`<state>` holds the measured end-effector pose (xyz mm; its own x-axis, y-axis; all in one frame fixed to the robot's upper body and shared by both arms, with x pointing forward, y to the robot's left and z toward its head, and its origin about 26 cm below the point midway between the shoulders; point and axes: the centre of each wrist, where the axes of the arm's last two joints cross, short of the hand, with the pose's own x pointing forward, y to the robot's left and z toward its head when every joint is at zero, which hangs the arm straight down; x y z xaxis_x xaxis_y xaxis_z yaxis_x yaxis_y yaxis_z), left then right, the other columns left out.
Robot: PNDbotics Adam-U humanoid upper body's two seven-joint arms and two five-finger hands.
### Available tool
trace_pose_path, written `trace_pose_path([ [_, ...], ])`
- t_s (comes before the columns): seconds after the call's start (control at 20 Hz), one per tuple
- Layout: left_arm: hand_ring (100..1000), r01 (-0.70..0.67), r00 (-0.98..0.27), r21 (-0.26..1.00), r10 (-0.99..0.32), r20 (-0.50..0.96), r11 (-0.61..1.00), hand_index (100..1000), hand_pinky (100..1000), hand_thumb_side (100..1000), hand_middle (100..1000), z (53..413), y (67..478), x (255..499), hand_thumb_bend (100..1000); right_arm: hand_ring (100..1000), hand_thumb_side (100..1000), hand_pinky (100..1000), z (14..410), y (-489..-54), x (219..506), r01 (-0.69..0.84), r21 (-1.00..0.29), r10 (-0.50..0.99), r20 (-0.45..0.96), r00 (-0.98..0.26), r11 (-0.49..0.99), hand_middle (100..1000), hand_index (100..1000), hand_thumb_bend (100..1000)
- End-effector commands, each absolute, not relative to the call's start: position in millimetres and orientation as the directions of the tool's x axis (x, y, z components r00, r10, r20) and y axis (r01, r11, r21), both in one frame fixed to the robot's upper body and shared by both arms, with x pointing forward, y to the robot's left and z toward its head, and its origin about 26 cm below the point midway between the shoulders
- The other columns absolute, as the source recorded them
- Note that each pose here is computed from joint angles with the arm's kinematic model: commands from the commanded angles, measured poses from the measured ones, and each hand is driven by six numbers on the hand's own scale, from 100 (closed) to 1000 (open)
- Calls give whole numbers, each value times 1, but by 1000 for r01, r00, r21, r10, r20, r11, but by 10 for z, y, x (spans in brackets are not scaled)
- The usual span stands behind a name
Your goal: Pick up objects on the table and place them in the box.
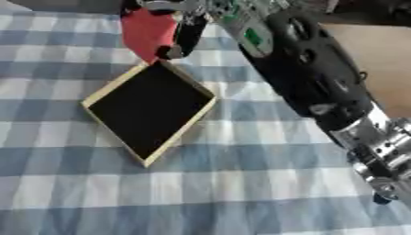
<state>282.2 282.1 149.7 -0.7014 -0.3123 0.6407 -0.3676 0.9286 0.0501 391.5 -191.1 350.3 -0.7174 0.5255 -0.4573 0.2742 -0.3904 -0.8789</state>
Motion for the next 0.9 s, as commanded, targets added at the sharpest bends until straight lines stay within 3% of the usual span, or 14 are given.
trace_pose_path([
  [0.05,634,-378,-712,61,-332,618,924,640,695,737,582,1573,2873,2806,100,653,100,725,3553,-1806,3781,310,-868,481,-477,-736,-387,619,725,101],
  [0.35,634,-372,-715,59,-327,618,926,639,695,741,581,1577,2853,2813,100,654,100,731,3392,-1689,3707,323,-867,435,-475,-765,-378,621,727,106],
  [0.5,633,-371,-715,58,-325,619,927,639,695,743,581,1576,2846,2814,100,661,100,746,3299,-1681,3744,323,-854,430,-492,-757,-407,620,719,153],
  [0.9,633,-363,-715,55,-316,623,930,637,694,746,580,1572,2820,2819,100,662,100,743,2936,-1687,3948,308,-828,417,-514,-749,-468,620,719,130],
])
